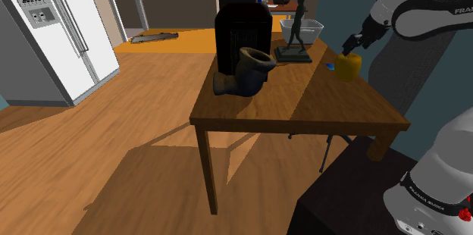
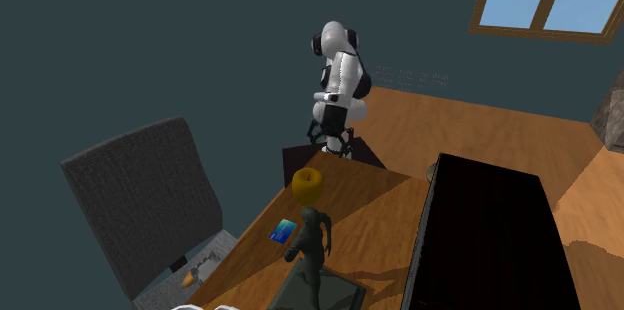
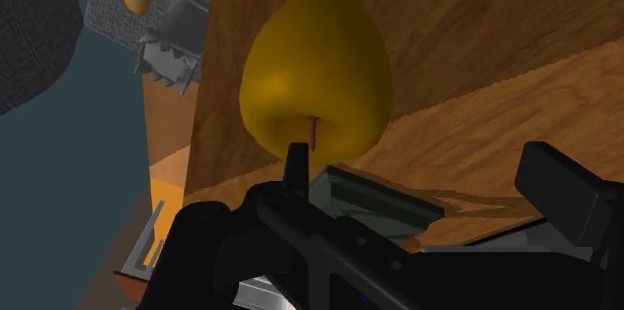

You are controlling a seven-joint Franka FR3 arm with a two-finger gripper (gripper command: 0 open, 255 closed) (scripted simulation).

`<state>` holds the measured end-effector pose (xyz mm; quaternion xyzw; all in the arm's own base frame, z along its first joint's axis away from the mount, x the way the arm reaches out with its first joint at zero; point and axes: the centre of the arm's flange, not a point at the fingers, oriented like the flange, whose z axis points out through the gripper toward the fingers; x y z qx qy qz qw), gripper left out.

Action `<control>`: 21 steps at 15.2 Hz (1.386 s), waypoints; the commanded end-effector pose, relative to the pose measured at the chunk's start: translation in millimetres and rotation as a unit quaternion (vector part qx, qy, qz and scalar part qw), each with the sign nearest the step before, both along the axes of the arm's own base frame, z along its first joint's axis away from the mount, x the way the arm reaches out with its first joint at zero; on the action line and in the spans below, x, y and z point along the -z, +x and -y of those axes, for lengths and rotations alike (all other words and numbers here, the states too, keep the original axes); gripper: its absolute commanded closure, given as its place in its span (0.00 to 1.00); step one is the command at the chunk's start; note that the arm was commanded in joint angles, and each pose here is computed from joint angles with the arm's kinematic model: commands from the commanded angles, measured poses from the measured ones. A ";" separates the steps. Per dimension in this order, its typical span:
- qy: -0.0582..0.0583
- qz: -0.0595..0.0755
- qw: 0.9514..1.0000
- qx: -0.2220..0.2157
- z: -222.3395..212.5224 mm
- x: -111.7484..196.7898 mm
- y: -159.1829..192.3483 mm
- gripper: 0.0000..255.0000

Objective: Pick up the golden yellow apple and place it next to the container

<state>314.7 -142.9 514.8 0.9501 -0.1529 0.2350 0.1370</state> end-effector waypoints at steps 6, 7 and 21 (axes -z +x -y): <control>-0.037 0.068 0.997 0.015 44.3 23.3 8.1 0.00; -0.037 0.068 0.997 0.015 46.4 27.3 10.8 0.00; -0.037 0.068 0.997 0.015 56.2 45.7 22.9 1.00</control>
